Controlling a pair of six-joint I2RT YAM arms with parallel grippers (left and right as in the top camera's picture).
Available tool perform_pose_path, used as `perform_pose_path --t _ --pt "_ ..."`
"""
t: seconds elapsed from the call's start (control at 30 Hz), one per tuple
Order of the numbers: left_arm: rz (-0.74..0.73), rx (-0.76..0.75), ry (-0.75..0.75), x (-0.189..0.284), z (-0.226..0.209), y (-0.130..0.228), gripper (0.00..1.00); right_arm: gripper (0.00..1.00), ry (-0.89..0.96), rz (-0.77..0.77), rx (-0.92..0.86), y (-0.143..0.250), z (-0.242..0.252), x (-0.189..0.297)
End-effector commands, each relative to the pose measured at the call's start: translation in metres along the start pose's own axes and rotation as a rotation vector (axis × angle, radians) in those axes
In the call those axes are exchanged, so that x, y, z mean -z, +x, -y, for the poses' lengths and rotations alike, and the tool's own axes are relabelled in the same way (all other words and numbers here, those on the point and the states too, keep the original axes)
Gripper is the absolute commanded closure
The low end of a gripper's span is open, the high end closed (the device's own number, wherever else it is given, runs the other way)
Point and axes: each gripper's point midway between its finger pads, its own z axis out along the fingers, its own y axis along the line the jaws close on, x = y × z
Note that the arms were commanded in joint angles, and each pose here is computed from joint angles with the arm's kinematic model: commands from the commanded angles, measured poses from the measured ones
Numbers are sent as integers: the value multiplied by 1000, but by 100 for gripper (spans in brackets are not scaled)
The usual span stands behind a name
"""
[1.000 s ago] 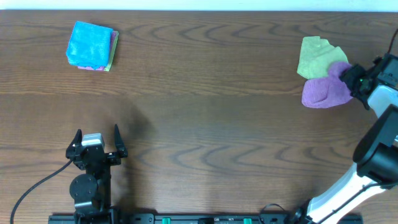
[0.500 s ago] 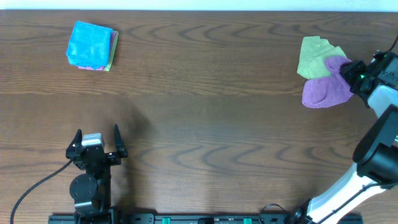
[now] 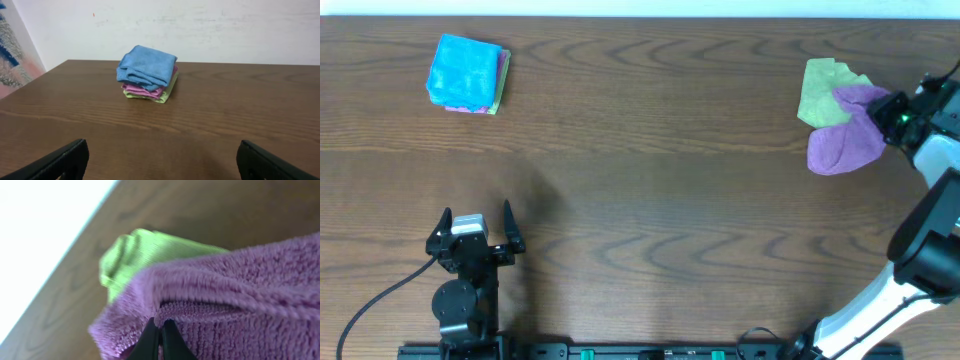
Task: Fold the cloth
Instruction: 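Lift the purple cloth with the right gripper and drop it mid-table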
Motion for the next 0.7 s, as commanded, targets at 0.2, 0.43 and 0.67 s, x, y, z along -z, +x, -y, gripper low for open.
perform_pose_path --t 0.2,0.43,0.67 --pt "-55 9 -19 -3 -2 22 5 98 -183 59 61 -45 -69 36" --pt "-55 9 -19 -3 -2 22 5 98 -321 120 164 -67 -140 87" --pt "-55 9 -19 -3 -2 22 5 98 -577 102 346 -30 -264 170"
